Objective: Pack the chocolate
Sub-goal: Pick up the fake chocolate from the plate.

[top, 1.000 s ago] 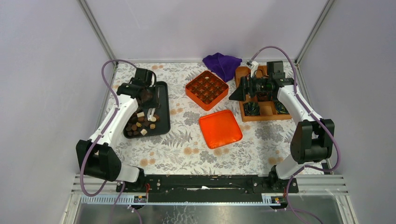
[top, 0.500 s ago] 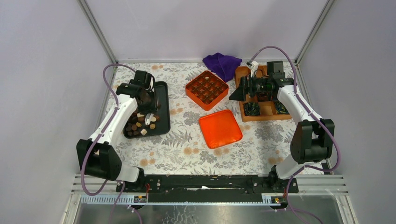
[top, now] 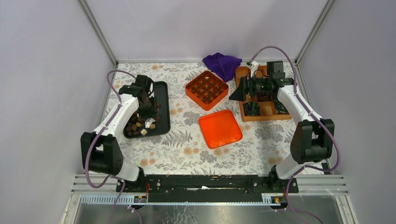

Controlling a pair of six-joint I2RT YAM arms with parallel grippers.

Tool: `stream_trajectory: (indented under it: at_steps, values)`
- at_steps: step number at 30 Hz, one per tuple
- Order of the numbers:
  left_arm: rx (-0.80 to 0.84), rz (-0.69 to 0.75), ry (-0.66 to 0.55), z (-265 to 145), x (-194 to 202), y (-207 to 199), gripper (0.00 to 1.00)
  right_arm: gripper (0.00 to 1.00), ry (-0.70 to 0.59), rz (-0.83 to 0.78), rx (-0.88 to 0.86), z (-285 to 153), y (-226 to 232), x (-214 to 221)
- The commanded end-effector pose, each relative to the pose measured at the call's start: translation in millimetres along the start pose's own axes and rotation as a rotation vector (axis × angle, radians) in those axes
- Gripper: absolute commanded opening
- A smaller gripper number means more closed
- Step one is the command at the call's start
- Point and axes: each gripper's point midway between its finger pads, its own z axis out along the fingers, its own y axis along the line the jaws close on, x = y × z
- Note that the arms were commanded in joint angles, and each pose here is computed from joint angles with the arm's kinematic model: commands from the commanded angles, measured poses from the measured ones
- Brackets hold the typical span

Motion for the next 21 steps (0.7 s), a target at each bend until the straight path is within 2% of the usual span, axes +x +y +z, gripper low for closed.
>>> stream_trajectory:
  at_steps: [1, 21]
  values:
    - [0.038, -0.002, -0.031, 6.0, -13.0, 1.1, 0.40, 1.00, -0.039, -0.053, -0.011, -6.8, 9.3, -15.4]
    - [0.073, -0.024, -0.069, 17.2, -58.1, 1.8, 0.45, 1.00, -0.035, -0.043, -0.021, -5.0, 8.2, -14.5]
